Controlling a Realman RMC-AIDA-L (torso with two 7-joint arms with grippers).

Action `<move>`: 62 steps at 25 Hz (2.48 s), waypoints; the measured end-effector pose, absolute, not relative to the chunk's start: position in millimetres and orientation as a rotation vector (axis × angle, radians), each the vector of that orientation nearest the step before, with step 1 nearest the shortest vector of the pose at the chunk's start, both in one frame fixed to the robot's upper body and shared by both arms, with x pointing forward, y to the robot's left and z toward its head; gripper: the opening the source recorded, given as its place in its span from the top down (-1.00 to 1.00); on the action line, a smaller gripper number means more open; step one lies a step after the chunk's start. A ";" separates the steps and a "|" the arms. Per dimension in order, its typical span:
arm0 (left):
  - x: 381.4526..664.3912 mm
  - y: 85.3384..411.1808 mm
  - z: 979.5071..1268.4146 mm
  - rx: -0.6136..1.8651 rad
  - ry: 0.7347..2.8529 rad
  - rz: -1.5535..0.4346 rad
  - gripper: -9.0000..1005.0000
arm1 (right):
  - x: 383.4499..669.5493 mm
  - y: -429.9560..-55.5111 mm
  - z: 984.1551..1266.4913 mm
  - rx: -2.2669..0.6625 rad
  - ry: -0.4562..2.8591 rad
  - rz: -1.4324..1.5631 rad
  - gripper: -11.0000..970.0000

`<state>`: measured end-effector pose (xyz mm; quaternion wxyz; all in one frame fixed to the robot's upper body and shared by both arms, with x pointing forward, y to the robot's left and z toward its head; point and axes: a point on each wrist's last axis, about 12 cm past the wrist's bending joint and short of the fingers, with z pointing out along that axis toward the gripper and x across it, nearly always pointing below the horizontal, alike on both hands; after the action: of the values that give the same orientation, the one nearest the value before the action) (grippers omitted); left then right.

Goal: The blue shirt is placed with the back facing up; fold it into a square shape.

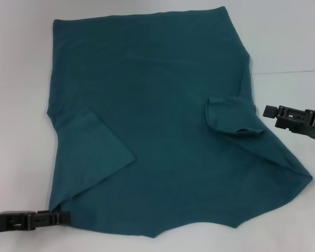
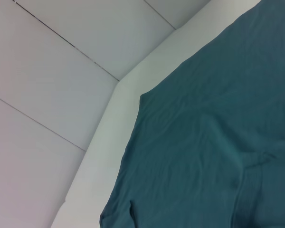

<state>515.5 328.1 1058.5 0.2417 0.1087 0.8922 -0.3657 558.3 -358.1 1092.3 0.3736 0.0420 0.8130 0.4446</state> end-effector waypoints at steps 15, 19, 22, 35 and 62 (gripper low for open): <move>518.4 330.6 1060.2 0.283 2.464 -0.977 -0.74 | 557.4 -359.3 1091.5 0.115 2.083 1.134 -0.86; 520.1 329.4 1061.0 0.292 2.463 -0.975 -0.74 | 557.5 -359.4 1091.5 0.116 2.082 1.134 -0.86; 521.3 327.9 1061.3 0.298 2.462 -0.977 -0.74 | 557.5 -359.5 1091.6 0.117 2.081 1.134 -0.86; 521.9 327.0 1061.1 0.301 2.462 -0.980 -0.74 | 556.9 -359.7 1092.0 0.113 2.081 1.138 -0.86; 532.2 289.8 1063.7 0.430 2.441 -1.110 -0.74 | 555.5 -361.5 1090.7 0.123 2.083 1.132 -0.86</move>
<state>532.2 289.8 1063.7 0.2114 0.1547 0.8784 -0.3997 555.5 -361.5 1090.7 0.3746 0.0479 0.8136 0.4421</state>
